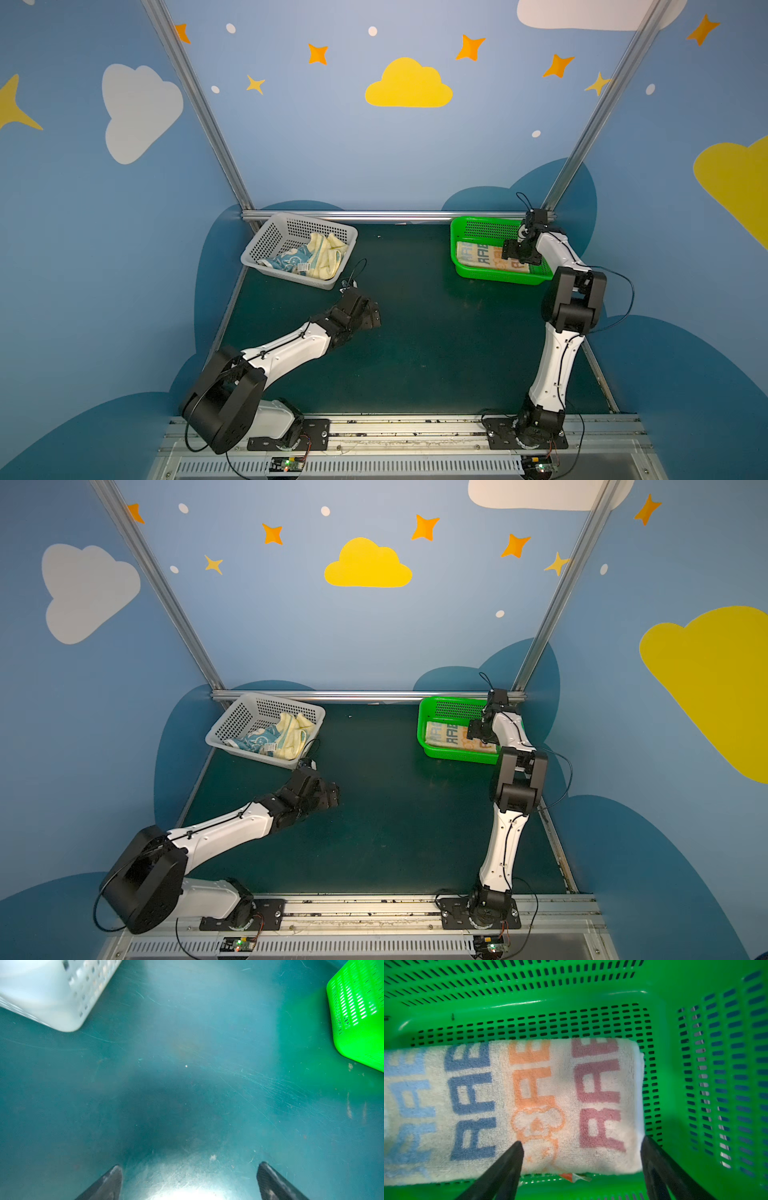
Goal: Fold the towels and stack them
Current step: 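Lower the folded towel into the green basket and open the right gripper, then reach the left gripper into the grey basket and grasp the yellow towel while right withdraws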
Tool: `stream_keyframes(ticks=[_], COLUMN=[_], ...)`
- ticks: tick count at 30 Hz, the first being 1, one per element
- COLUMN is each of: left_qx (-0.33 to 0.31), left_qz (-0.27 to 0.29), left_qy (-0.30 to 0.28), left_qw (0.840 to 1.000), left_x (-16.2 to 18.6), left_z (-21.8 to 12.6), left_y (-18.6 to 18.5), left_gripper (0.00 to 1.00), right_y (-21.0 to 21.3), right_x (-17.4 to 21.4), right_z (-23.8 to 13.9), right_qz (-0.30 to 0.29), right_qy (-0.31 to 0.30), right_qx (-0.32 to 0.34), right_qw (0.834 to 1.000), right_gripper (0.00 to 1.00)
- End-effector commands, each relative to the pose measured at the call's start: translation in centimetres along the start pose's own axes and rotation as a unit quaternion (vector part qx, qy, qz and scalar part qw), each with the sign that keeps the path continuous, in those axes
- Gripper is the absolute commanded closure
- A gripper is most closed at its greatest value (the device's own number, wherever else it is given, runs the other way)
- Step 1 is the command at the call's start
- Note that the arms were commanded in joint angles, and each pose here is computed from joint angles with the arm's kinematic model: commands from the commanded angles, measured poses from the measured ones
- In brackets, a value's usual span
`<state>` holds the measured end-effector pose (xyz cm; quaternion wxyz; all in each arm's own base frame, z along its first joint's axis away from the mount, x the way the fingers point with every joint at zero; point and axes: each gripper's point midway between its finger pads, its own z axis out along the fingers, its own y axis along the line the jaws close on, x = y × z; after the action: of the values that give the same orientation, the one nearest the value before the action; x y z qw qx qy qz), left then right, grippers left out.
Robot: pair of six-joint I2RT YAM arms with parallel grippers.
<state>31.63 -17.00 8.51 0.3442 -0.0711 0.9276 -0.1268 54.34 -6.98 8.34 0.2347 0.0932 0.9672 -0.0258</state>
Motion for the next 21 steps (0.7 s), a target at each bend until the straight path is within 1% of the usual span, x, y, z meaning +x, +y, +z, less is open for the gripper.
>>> stream_keyframes(ticks=[1,5,9,13,16,17,19,21], left_qx=[-0.015,-0.025,-0.041,-0.055,-0.081,-0.089,-0.106,-0.122], left_qz=[0.015,0.019,0.024,0.022,0.011,0.004,-0.015,-0.033], left_qy=[-0.008,-0.027,-0.059,-0.088,-0.101,-0.102,-0.102,-0.103], left_qw=[1.0,0.999,0.997,0.994,0.992,0.991,0.989,0.987], left_x=[-1.0,-2.6,-5.6,-8.5,-10.1,-10.5,-11.2,-11.9], left_z=[-0.7,-1.4,-2.5,-3.6,-3.9,-3.9,-3.8,-3.7], left_y=[0.2,0.2,0.5,1.4,3.1,3.8,5.3,6.7], left_gripper=[0.0,0.0,0.0,0.0,0.0,0.0,0.0,0.0], right_y=[-0.4,1.2,4.3,8.0,10.7,11.3,12.0,12.8], right_x=[-1.4,-1.6,-1.3,-0.9,-0.1,0.2,0.8,1.8], right_z=[-3.4,-6.0,-9.0,-12.3,-14.1,-14.8,-15.7,-16.2], right_qz=[0.011,-0.009,-0.05,-0.103,-0.152,-0.155,-0.125,-0.086], right_qy=[-0.04,-0.072,-0.121,-0.171,-0.201,-0.211,-0.224,-0.216], right_qx=[0.008,0.001,-0.003,0.007,0.024,0.032,0.039,0.011], right_qw=[0.999,0.997,0.991,0.98,0.967,0.965,0.966,0.972], right_gripper=[0.14,0.14,0.14,0.14,0.14,0.11,0.11,0.11])
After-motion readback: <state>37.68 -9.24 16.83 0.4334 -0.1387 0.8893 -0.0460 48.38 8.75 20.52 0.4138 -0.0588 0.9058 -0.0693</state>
